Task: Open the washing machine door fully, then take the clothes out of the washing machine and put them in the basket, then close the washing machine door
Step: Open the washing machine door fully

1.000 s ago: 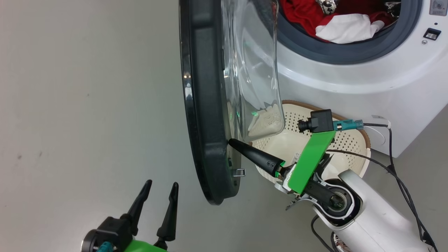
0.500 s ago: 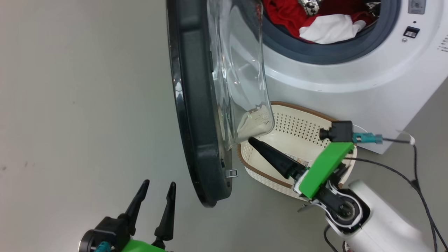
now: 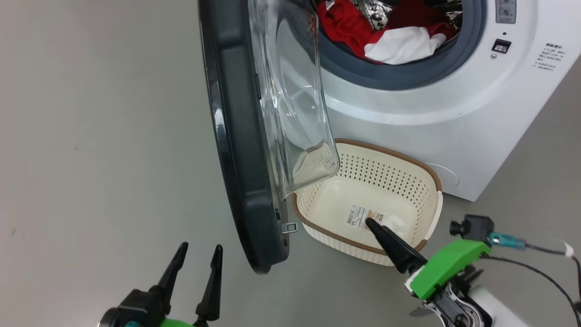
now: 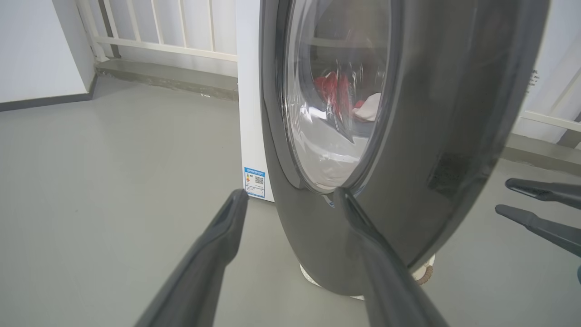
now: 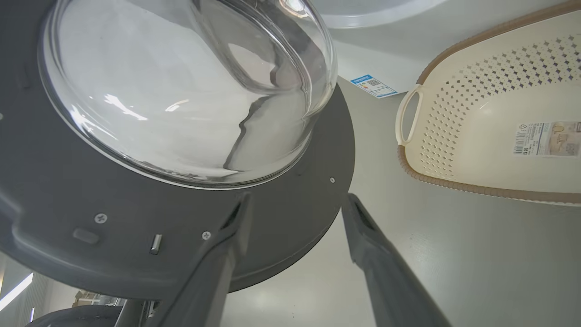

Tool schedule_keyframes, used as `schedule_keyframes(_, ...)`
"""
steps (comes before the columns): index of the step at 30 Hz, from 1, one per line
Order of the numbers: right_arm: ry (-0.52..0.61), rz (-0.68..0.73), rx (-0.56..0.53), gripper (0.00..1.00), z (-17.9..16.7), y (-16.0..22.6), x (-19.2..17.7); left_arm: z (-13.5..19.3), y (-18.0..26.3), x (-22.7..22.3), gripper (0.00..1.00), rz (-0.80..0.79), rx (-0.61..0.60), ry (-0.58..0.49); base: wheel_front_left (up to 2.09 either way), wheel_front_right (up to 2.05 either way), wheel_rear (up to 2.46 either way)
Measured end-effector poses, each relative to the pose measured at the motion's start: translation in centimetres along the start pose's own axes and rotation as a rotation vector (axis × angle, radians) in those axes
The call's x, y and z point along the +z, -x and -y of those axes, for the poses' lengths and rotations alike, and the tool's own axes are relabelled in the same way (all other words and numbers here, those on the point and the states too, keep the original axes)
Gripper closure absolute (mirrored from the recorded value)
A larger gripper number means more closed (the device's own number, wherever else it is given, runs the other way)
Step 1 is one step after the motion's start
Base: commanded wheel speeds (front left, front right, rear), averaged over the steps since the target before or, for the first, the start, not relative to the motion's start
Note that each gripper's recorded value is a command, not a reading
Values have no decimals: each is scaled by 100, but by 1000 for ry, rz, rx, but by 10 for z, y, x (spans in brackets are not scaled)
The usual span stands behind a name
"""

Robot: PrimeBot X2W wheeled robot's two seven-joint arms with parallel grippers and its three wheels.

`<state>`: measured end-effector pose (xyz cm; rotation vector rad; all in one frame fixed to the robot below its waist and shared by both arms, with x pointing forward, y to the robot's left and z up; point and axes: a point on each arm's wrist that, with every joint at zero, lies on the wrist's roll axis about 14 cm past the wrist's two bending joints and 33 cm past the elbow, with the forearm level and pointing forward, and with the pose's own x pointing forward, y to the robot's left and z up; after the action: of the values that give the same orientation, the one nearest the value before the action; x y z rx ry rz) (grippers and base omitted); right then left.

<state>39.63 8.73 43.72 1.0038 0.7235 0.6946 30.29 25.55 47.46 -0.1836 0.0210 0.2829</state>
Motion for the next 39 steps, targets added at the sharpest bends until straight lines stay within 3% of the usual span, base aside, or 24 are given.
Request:
schedule_keyframes(9, -3, 124, -115, 0, 38, 23, 9, 0, 3, 0, 0, 3, -5, 7, 0, 0, 0)
schedule_keyframes(14, 66, 171, -148, 0, 50, 31, 20, 0, 2, 0, 0, 3, -5, 7, 0, 0, 0)
schedule_keyframes(22, 343, 141, -191, 0, 69, 42, 26, 0, 0, -2, 0, -3, -8, 6, 0, 0, 0)
schedule_keyframes(35, 710, 285, -167, 0, 46, 51, 62, 1, -3, -6, 0, -17, -9, 3, 0, 0, 0)
schedule_keyframes(39, 777, 339, -169, 0, 37, 56, 68, 0, -4, -7, 0, -21, -7, 2, 0, 0, 0)
